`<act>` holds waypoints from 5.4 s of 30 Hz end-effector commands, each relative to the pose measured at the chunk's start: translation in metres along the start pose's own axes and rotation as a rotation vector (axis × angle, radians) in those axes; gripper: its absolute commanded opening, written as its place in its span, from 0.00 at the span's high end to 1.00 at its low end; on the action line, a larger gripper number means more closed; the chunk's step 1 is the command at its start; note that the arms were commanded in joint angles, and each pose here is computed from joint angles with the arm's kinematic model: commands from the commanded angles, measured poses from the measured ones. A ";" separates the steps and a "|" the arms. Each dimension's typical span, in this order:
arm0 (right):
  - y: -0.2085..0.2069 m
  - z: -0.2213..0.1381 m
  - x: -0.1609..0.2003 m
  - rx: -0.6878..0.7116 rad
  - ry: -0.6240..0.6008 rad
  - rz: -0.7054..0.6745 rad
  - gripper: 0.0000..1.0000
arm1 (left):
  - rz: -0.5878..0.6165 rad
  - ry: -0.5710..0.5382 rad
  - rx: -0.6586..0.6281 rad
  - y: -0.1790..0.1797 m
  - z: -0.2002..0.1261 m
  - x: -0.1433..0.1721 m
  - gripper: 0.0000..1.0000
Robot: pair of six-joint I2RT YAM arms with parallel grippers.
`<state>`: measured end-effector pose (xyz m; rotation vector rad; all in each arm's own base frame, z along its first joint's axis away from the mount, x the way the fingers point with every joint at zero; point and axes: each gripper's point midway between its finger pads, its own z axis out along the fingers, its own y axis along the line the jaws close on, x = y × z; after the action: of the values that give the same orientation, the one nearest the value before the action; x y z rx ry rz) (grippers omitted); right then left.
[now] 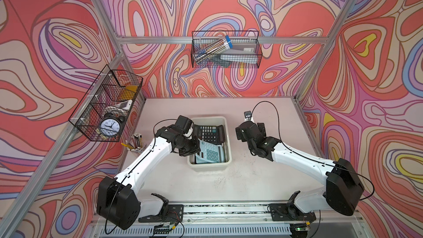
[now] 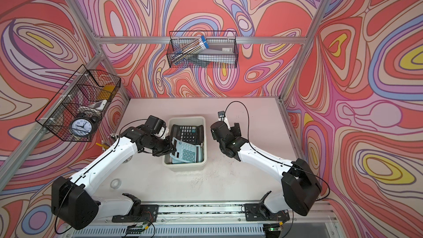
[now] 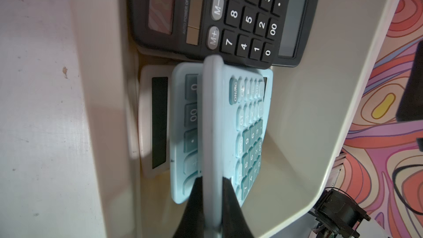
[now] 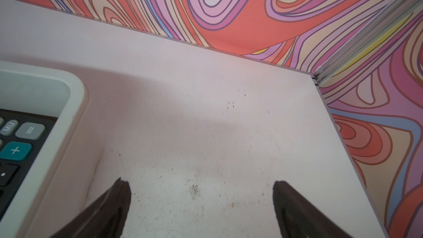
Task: Put the calculator in the storage box
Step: Place the calculator in the storage box, then adjust the storage box at the center of the board, then reset both arms
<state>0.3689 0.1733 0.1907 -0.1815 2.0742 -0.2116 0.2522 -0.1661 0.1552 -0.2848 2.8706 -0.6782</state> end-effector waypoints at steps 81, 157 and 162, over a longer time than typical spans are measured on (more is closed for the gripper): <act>-0.070 -0.098 -0.039 -0.349 -0.112 0.357 0.02 | 0.261 -0.553 -0.156 0.012 -0.105 -0.049 0.01; -0.162 0.109 0.089 0.015 -0.238 0.260 0.02 | 0.464 -1.004 -0.370 0.159 0.017 -0.165 0.01; -0.160 0.110 0.089 0.004 -0.231 0.256 0.02 | 0.465 -1.005 -0.370 0.159 0.017 -0.165 0.01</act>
<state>0.4301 -0.0181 0.1080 0.1035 1.8052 -0.0511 0.3916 0.0023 0.0847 0.0171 1.9618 0.1044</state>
